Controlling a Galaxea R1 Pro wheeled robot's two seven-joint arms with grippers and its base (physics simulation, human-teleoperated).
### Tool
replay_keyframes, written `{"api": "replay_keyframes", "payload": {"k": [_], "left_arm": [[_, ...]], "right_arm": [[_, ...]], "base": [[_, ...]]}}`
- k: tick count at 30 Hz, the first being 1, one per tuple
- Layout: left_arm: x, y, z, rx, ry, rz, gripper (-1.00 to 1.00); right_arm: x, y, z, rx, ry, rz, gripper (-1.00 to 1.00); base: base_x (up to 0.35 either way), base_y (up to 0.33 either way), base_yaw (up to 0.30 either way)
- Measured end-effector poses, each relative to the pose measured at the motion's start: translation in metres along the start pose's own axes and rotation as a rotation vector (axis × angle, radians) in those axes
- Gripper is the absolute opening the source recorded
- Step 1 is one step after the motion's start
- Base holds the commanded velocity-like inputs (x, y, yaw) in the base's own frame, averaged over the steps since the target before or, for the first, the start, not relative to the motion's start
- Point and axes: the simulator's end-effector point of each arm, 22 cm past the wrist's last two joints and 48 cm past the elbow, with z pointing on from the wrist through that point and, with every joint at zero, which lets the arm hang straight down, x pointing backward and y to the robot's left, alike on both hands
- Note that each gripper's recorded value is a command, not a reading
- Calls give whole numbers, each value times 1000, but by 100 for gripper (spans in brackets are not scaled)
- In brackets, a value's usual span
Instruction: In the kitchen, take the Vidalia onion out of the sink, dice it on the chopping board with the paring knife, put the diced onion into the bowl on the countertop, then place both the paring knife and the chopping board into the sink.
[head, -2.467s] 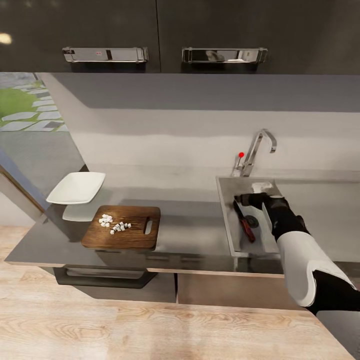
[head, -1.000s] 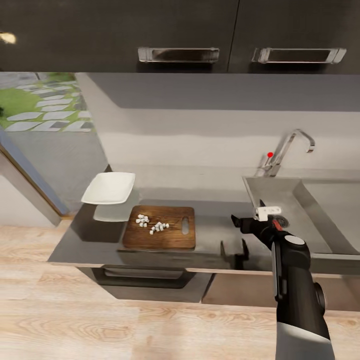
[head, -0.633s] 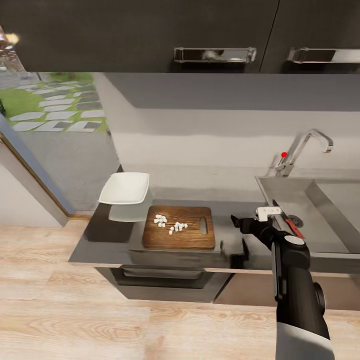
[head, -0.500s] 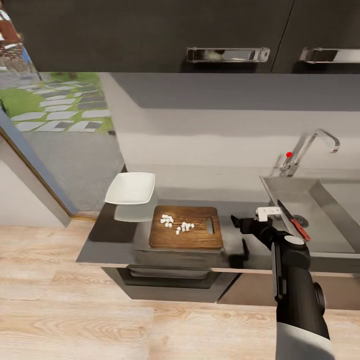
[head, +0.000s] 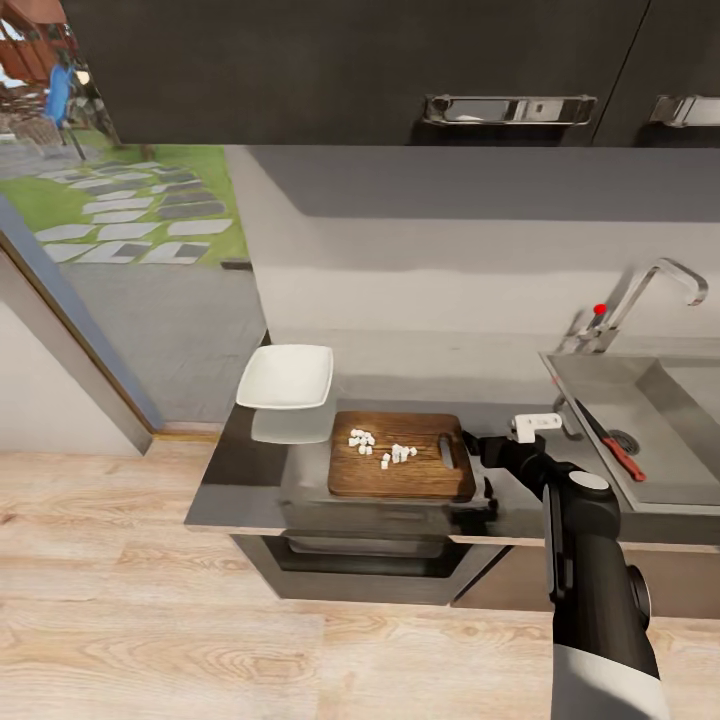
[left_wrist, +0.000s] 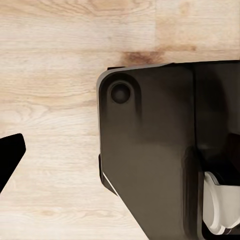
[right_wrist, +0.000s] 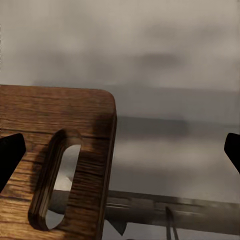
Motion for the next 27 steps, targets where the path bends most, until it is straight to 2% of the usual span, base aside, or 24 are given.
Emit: {"api": "replay_keyframes", "payload": {"k": [27], "left_arm": [[11, 0, -2, 2, 34, 1, 100]], "right_arm": [[19, -1, 11, 0, 35, 4, 100]], "base": [[0, -10, 0]]}}
